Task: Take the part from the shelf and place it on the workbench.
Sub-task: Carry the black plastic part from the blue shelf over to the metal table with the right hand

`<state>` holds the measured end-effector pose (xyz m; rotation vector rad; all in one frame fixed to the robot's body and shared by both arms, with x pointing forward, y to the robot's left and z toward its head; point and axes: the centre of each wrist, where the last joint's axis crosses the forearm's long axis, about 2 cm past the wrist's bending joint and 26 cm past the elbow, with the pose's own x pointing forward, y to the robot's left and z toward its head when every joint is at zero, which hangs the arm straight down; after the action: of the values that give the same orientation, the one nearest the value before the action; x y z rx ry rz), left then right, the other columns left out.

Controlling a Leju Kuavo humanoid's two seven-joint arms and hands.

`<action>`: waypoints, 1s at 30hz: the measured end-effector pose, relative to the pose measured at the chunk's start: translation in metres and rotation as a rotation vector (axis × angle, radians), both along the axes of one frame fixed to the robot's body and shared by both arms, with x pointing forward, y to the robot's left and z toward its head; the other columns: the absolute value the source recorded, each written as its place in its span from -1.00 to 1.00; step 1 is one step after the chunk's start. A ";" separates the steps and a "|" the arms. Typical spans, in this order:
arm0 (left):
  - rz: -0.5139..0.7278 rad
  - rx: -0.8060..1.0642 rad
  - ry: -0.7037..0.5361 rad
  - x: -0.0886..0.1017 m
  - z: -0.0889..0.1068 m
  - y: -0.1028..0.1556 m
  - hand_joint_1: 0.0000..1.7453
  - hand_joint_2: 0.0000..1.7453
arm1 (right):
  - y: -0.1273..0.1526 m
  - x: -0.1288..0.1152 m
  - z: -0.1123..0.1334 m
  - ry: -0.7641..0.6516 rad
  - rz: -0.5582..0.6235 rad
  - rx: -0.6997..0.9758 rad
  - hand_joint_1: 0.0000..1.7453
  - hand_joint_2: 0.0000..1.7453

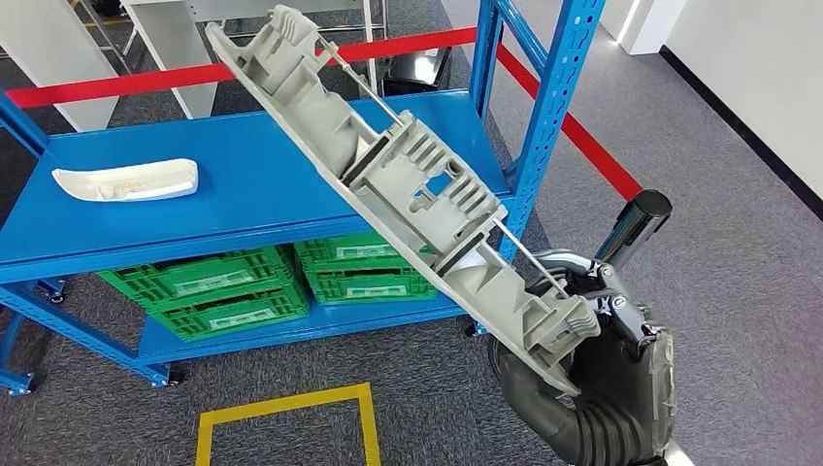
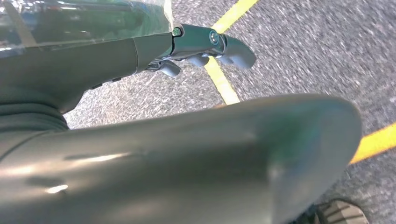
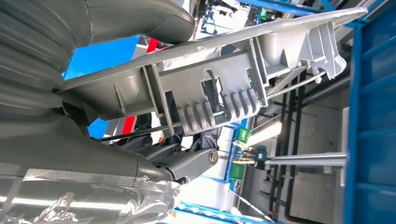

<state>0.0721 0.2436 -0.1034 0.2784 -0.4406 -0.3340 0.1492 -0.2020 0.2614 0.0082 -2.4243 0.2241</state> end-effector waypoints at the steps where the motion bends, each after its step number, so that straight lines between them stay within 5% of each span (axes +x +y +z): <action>1: 0.000 0.000 0.002 0.000 0.000 0.000 -1.00 1.00 | 0.000 0.000 0.000 0.000 -0.001 0.000 1.00 1.00; 30: -0.001 -0.001 -0.001 0.002 0.001 -0.001 -1.00 1.00 | -0.009 0.002 -0.001 0.055 -0.056 0.051 1.00 1.00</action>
<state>0.0744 0.2423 -0.1029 0.2778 -0.4421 -0.3343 0.1517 -0.2108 0.2603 -0.0304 -2.3711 0.1347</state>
